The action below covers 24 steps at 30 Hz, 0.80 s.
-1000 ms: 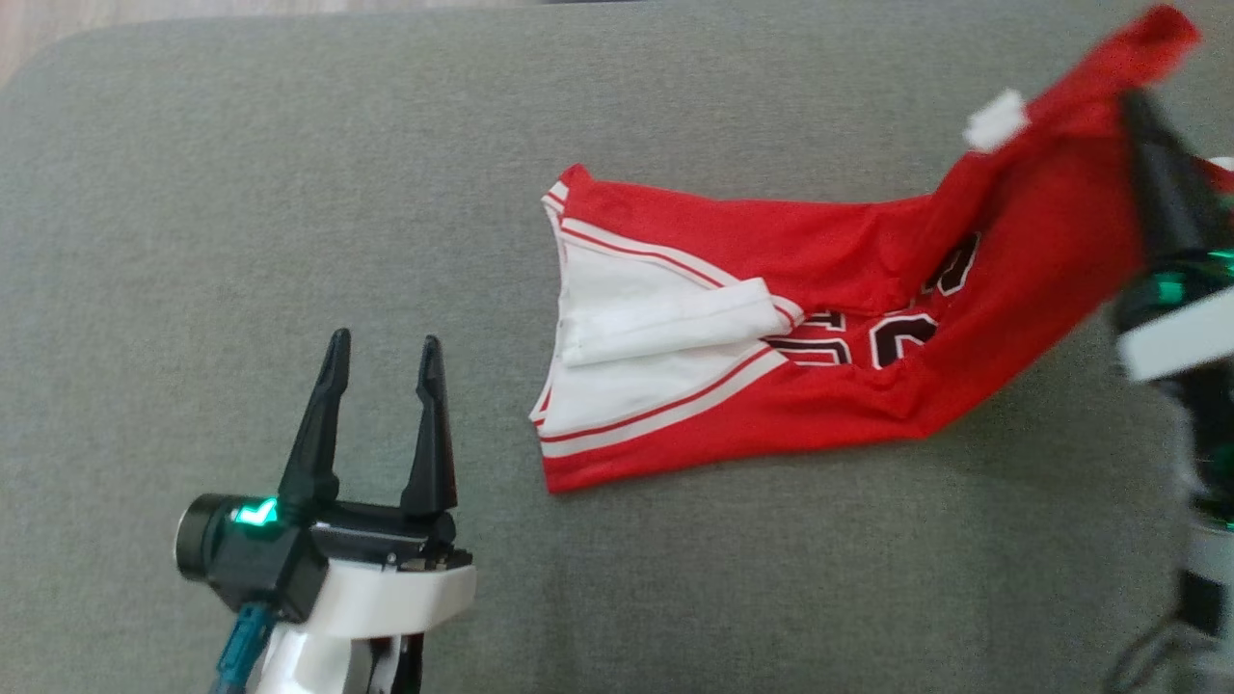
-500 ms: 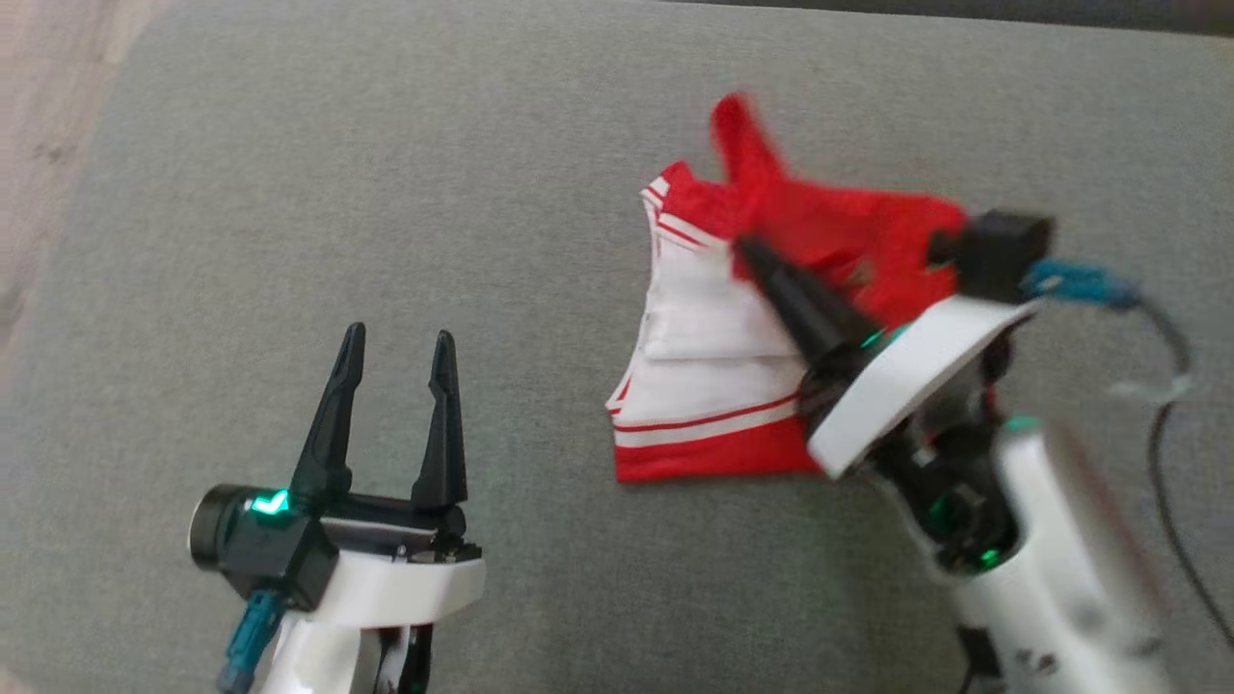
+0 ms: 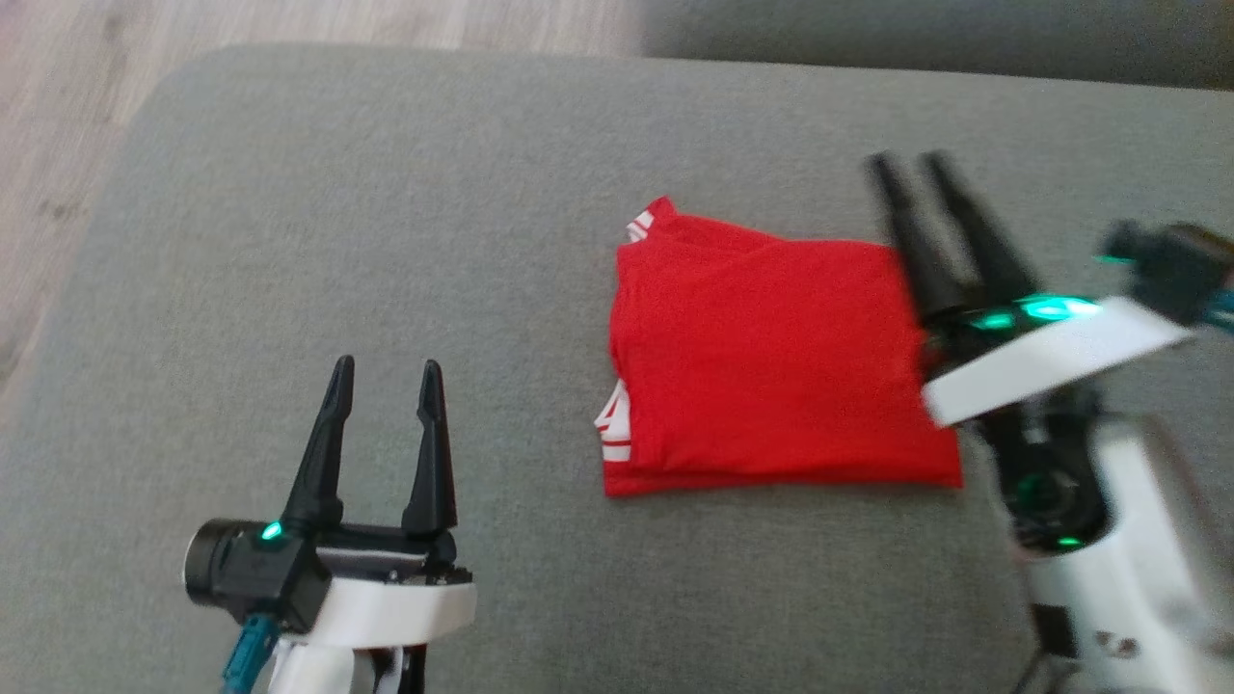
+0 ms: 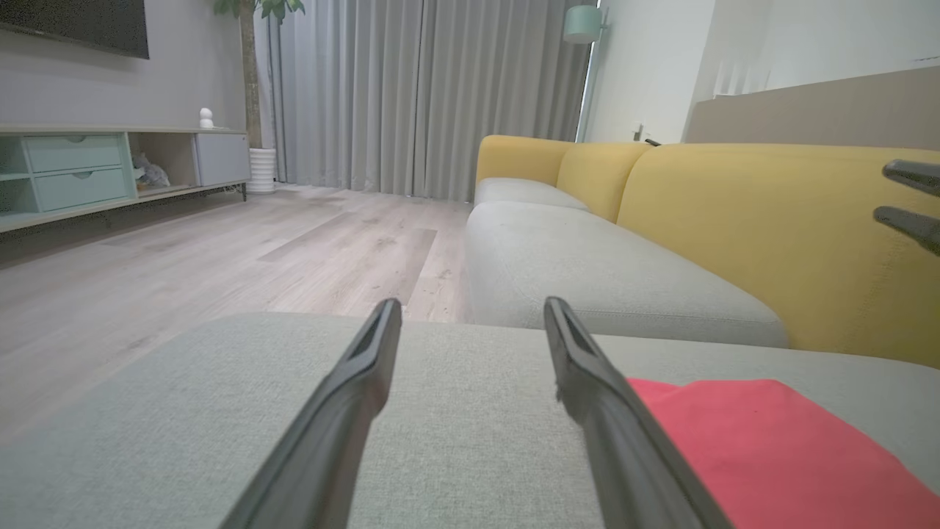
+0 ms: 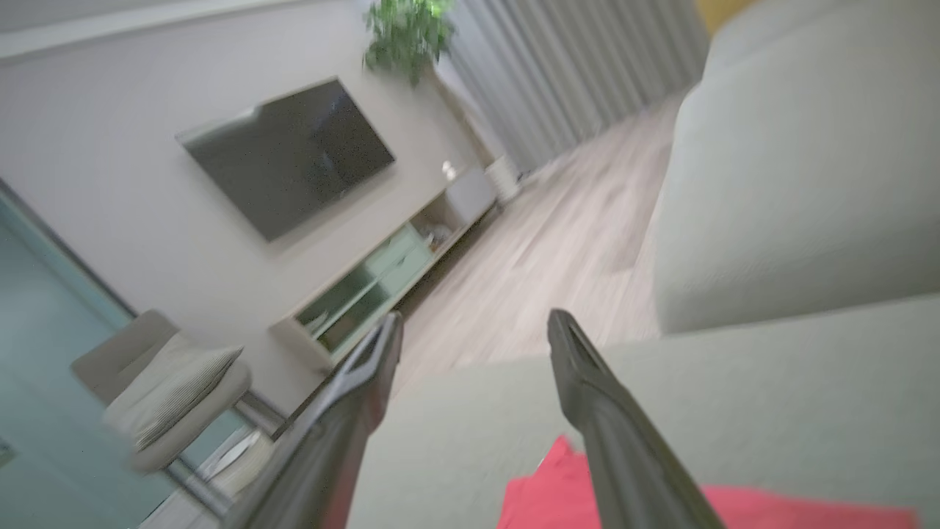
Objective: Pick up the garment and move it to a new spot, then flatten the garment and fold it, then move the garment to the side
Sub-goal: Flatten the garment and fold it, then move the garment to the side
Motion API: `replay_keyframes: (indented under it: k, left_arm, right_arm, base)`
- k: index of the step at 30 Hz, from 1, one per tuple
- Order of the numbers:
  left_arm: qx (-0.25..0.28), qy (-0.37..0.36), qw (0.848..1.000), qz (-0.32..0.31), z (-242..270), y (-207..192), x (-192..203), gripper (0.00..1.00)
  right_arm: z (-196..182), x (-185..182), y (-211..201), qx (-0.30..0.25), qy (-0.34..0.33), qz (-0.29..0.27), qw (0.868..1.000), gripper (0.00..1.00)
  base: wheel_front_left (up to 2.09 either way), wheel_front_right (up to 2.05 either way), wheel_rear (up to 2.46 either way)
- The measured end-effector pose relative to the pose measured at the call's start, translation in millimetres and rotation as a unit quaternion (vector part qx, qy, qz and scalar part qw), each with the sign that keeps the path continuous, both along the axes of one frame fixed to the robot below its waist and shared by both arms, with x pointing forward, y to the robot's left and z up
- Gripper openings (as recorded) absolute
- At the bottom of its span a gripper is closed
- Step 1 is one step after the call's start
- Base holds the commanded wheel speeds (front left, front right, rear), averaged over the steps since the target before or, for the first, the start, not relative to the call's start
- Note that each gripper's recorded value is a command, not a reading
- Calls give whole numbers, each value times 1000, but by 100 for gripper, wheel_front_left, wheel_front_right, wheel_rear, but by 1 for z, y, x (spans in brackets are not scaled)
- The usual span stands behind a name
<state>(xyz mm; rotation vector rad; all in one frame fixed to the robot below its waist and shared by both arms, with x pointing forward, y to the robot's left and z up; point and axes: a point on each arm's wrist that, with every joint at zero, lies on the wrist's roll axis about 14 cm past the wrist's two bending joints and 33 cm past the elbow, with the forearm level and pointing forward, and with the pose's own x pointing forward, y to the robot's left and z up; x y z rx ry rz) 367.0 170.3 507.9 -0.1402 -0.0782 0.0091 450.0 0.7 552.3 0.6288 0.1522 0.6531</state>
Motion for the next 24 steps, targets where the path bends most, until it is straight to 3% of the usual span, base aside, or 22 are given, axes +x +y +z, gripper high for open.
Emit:
replay_keyframes:
  k: [5,12,17,24]
  left_arm:
    - [-7,-12,1000,-13,8,-9,-2,100]
    - [-27,10,1000,-3,-6,-8,-24,100]
    - [-22,18,1000,-1,-13,-8,-39,100]
    - [-4,32,999,7,-23,-1,-57,100]
  right_arm:
    - [11,4,-68,-38,-63,-106,992,100]
    - [-37,-44,-111,-79,-55,-171,981,100]
    - [-87,-79,-127,-181,-28,-166,969,100]
    - [-86,-96,-125,-216,-49,-173,960,100]
  base:
    - [0,0,0]
    - [0,0,0]
    - [0,0,0]
    - [0,0,0]
